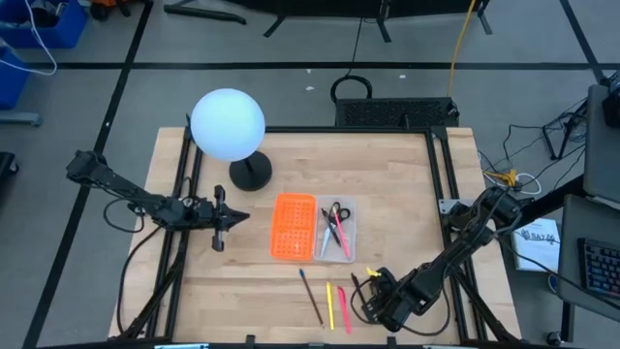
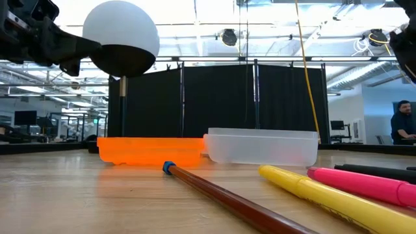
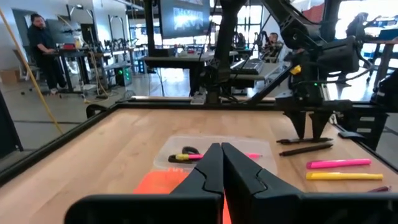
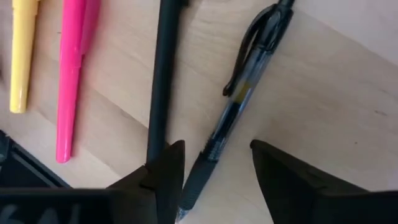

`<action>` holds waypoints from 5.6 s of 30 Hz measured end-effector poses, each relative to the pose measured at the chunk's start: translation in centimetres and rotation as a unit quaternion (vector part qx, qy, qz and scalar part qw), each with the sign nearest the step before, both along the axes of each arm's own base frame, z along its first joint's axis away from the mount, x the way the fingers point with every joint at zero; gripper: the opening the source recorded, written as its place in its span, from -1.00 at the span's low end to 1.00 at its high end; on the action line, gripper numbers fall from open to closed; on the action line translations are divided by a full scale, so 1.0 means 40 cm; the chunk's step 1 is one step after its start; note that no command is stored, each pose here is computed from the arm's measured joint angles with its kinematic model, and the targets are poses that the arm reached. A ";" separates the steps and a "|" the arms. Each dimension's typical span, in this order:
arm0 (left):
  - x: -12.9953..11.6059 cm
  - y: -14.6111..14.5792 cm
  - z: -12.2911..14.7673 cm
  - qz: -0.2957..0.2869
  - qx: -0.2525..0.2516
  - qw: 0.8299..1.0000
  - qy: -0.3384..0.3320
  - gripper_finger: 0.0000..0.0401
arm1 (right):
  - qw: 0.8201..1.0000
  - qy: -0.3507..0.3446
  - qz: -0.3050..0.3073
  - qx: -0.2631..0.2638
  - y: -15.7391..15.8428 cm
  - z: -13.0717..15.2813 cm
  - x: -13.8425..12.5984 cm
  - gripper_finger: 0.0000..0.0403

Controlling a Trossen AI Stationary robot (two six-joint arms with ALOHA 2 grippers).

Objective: Pick & place school supplies into a supply box
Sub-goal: Put the right black pen into the orange supply box, then put the brown pencil into the orange supply box

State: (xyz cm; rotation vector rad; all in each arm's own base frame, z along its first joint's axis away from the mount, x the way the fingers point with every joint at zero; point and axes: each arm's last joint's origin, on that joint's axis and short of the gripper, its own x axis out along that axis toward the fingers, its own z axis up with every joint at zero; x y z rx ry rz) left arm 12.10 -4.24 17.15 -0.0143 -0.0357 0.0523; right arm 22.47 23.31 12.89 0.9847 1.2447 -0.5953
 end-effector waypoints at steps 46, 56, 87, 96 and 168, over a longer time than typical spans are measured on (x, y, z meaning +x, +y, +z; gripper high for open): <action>0.000 0.000 -0.013 -0.001 -0.022 0.999 0.023 -0.77 | 0.978 0.066 0.196 -0.021 -0.071 -0.052 -0.060 -0.61; 0.000 0.000 -0.013 -0.001 -0.032 0.999 0.023 -0.77 | 0.984 0.057 0.168 -0.021 -0.070 -0.048 -0.058 -0.51; 0.000 0.000 -0.018 0.000 -0.001 0.999 0.033 -0.77 | 0.949 0.255 0.160 -0.094 0.015 -0.082 -0.040 -0.50; 0.000 0.000 -0.003 0.001 0.024 1.000 0.007 -0.77 | 0.959 0.197 0.153 -0.133 0.028 -0.085 -0.039 -0.78; 0.000 0.000 -0.007 -0.001 0.013 1.000 0.015 -0.77 | 0.985 -0.158 -0.054 -0.049 -0.476 0.063 0.258 -0.20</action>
